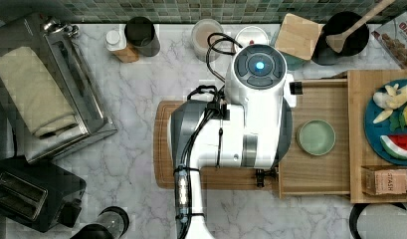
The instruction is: Close the drawer.
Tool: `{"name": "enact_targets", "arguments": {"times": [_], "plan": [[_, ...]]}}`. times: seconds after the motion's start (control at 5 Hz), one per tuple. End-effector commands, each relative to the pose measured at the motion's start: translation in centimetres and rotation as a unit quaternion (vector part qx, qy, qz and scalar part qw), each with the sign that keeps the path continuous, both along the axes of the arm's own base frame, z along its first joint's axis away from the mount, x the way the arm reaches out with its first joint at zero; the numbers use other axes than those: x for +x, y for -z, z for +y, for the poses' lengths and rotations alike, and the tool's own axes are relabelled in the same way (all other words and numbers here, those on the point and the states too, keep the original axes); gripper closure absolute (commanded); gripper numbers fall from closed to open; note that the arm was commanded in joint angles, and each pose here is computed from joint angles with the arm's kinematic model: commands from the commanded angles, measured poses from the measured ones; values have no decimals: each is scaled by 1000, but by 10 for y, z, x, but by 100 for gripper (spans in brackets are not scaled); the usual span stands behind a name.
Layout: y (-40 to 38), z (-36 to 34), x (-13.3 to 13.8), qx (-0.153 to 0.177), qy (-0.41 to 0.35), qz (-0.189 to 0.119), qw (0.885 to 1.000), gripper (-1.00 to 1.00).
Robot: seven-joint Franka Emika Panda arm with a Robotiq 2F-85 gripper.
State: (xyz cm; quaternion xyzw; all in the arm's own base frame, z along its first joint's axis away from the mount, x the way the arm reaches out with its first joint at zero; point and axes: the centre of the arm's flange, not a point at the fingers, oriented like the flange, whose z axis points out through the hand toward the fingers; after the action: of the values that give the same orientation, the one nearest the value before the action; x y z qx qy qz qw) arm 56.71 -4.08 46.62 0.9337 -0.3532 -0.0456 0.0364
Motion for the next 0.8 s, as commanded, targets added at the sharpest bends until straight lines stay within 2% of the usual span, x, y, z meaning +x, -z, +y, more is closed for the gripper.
{"name": "enact_targets", "arguments": {"times": [0.2,0.4,0.6,0.8], "plan": [[2,-2,0,-2,0,0,1000,100],[11,11,-22,-10,-144,-17,989,100],[28,23,-39,13,-277,-40,960,100],[34,60,-43,-8,-354,-16,935,100]]}}
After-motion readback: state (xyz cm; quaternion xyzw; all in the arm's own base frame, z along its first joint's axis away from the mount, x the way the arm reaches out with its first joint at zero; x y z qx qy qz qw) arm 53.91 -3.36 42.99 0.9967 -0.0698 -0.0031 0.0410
